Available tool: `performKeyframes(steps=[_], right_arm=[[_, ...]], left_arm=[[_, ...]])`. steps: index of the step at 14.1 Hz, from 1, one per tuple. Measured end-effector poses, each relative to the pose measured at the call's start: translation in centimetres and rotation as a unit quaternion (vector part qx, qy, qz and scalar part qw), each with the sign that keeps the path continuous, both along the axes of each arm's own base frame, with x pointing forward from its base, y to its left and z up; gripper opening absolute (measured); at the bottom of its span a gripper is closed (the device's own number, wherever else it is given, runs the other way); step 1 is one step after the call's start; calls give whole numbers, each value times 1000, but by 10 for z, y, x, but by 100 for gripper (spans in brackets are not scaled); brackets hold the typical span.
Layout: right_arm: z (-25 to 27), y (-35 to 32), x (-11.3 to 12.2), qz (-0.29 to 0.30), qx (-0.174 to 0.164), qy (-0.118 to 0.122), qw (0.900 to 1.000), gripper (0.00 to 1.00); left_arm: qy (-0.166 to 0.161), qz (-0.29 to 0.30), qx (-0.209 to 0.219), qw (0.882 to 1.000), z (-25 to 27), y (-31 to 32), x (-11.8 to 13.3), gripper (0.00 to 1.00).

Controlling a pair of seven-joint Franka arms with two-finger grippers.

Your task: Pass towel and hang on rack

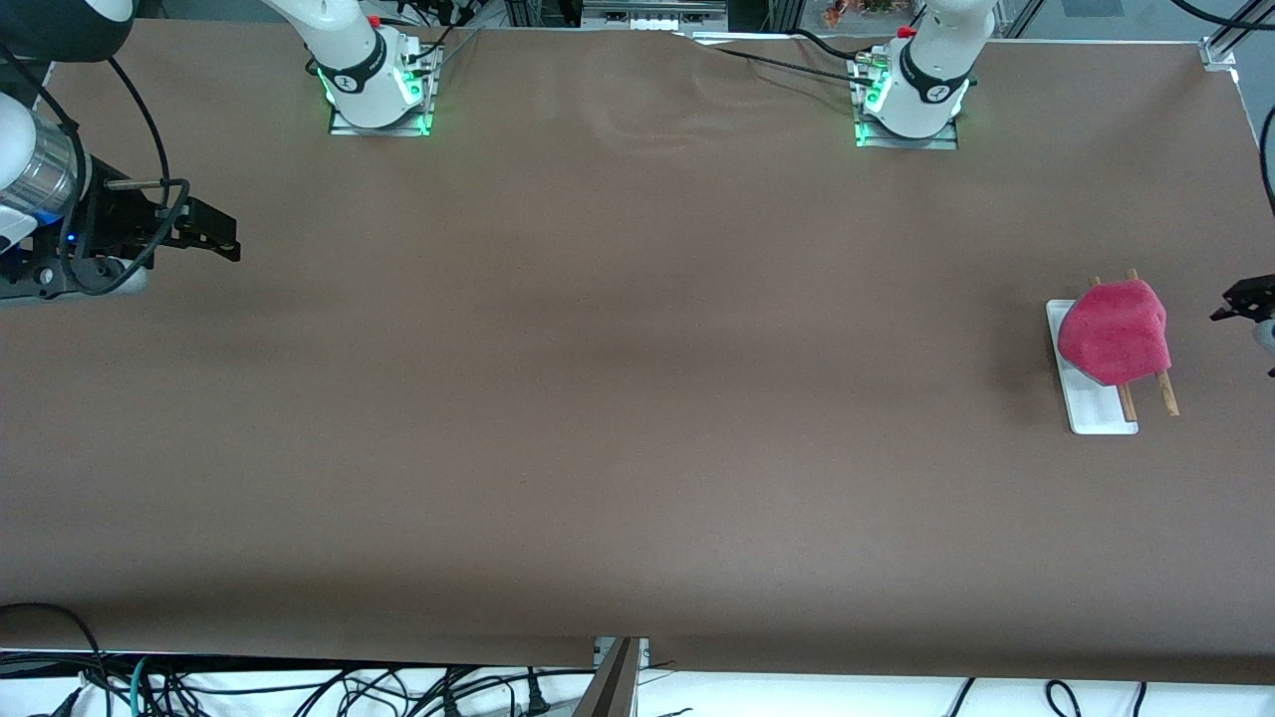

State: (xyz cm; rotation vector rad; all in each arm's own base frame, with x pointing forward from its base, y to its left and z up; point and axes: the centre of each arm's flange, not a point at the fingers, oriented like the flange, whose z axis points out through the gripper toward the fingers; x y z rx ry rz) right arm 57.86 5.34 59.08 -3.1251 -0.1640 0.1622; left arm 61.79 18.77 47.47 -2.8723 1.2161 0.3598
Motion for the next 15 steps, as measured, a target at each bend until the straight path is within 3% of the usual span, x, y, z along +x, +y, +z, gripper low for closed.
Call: performKeyframes(steps=[4, 9, 15], right_arm=[[0, -3, 0, -2, 2, 0, 1000, 100], [0, -1, 0, 0, 2, 0, 1000, 100], [0, -1, 0, 1, 3, 0, 1000, 100]], left_arm=[[0, 83, 17, 996, 37, -70, -6, 100], [-50, 197, 64, 977, 86, -151, -17, 100], [-88, 290, 11, 953, 120, -167, -47, 100]])
